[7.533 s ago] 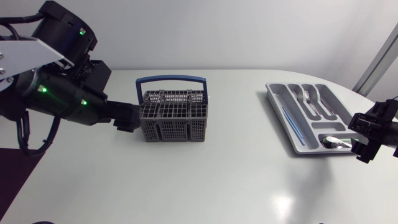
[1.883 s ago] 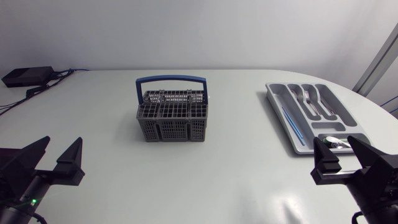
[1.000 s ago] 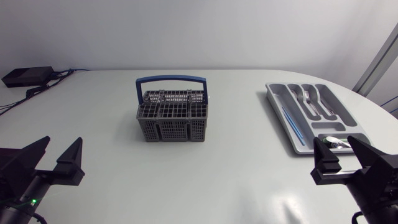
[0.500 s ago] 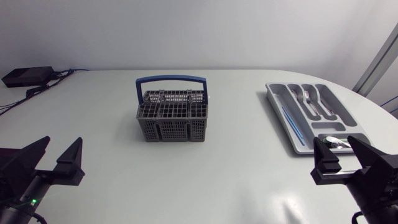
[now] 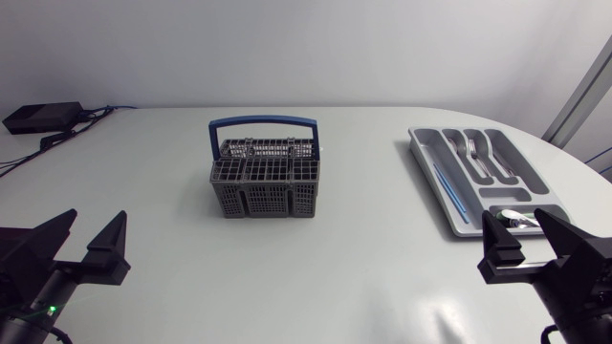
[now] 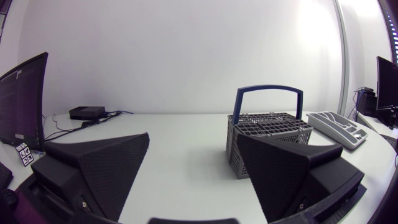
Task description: Unload the cutlery basket into the drawer organizer.
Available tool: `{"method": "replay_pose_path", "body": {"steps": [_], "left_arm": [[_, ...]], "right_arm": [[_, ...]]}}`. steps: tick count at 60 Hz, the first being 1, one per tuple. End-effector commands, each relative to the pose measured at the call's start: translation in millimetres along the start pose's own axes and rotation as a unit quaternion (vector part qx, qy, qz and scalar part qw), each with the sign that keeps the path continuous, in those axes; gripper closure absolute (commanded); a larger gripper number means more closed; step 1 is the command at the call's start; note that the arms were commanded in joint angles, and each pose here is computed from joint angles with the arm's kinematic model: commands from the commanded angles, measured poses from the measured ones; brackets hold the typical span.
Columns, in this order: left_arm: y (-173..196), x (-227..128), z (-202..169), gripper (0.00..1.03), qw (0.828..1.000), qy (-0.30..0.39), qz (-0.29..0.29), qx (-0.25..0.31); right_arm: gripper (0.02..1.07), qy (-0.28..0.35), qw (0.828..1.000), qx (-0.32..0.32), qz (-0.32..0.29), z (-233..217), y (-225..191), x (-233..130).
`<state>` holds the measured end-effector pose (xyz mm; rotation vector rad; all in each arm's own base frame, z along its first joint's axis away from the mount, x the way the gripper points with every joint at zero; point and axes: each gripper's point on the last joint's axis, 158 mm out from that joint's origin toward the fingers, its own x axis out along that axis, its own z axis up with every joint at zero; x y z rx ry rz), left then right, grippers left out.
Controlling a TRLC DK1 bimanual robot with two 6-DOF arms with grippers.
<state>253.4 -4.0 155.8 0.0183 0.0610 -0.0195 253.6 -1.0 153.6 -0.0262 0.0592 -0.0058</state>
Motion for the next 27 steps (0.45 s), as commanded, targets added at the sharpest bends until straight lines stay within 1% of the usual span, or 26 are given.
{"method": "replay_pose_path", "body": {"steps": [1,20,27], "left_arm": [[0.7,1.1,-5.6,0.04,1.000,0.000,0.001,-0.009],[0.7,1.1,-5.6,0.04,1.000,0.000,0.001,-0.009],[0.7,1.1,-5.6,0.04,1.000,0.000,0.001,-0.009]], "right_arm": [[0.06,-0.001,1.000,0.013,-0.002,-4.4,-0.8,1.0],[0.06,-0.001,1.000,0.013,-0.002,-4.4,-0.8,1.0],[0.07,-0.001,1.000,0.013,-0.002,-4.4,-0.8,1.0]]}}
